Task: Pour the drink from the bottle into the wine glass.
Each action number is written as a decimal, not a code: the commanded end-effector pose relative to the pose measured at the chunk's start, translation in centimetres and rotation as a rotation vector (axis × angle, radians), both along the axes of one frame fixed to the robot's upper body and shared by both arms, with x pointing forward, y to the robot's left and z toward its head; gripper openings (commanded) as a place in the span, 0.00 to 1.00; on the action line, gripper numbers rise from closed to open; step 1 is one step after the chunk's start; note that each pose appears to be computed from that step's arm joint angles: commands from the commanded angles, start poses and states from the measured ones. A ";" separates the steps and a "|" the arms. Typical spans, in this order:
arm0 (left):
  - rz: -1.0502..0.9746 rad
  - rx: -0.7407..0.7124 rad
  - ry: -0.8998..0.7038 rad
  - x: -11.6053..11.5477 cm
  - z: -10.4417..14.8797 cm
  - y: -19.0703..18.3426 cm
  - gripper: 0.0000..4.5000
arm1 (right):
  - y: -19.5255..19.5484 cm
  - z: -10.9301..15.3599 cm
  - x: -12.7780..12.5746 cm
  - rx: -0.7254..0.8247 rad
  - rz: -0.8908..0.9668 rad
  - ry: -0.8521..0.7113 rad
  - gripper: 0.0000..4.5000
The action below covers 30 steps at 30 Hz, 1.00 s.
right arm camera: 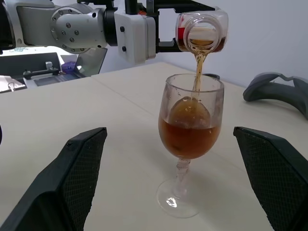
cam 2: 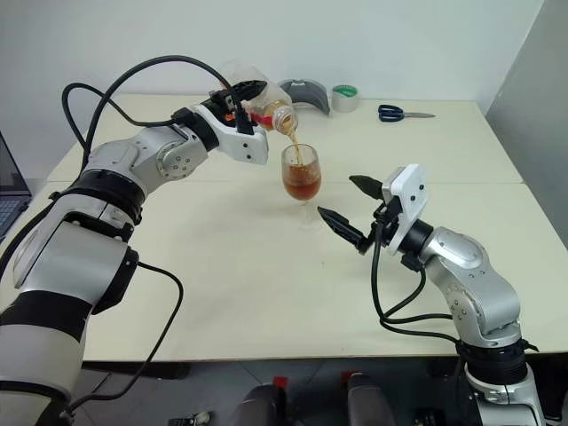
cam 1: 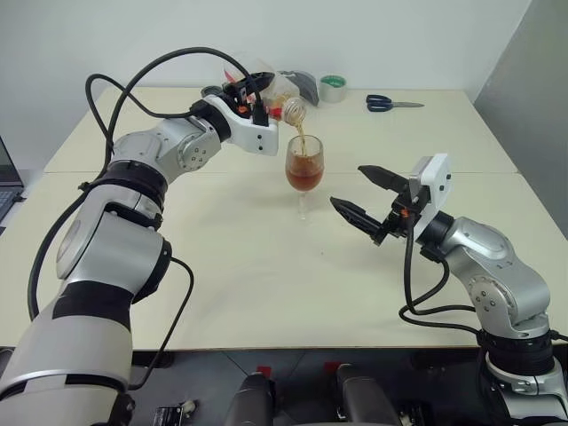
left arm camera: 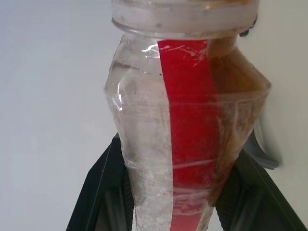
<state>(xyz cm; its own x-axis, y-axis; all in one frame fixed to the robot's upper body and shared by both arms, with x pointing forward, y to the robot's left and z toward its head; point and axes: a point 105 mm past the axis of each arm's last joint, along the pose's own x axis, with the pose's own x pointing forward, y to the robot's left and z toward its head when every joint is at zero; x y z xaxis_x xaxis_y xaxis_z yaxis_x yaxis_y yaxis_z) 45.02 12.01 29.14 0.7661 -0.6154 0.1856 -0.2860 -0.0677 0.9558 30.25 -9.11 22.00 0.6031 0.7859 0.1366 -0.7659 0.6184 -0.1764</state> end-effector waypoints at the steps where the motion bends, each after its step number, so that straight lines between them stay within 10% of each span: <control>1: -0.017 -0.044 -0.066 -0.3 2.6 -0.4 0.38 | 0.3 1.0 -0.7 0.005 0.021 -0.043 1.00; 13: -0.034 -0.237 0.109 0.0 1.3 -0.2 0.38 | 0.2 0.5 -0.6 -0.003 0.008 -0.045 1.00; 30: -0.159 -0.989 0.681 0.3 -0.6 2.9 0.38 | 1.7 0.9 -1.4 -0.046 0.059 -0.085 1.00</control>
<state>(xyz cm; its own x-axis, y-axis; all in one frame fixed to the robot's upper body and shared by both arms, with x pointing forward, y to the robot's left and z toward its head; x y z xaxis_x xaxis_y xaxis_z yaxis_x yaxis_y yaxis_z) 45.73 13.45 26.23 0.8155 -0.5598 0.1470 0.3903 0.7194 0.5746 29.83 -8.14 21.42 0.5827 0.8039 0.1193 -0.7767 0.5940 -0.2093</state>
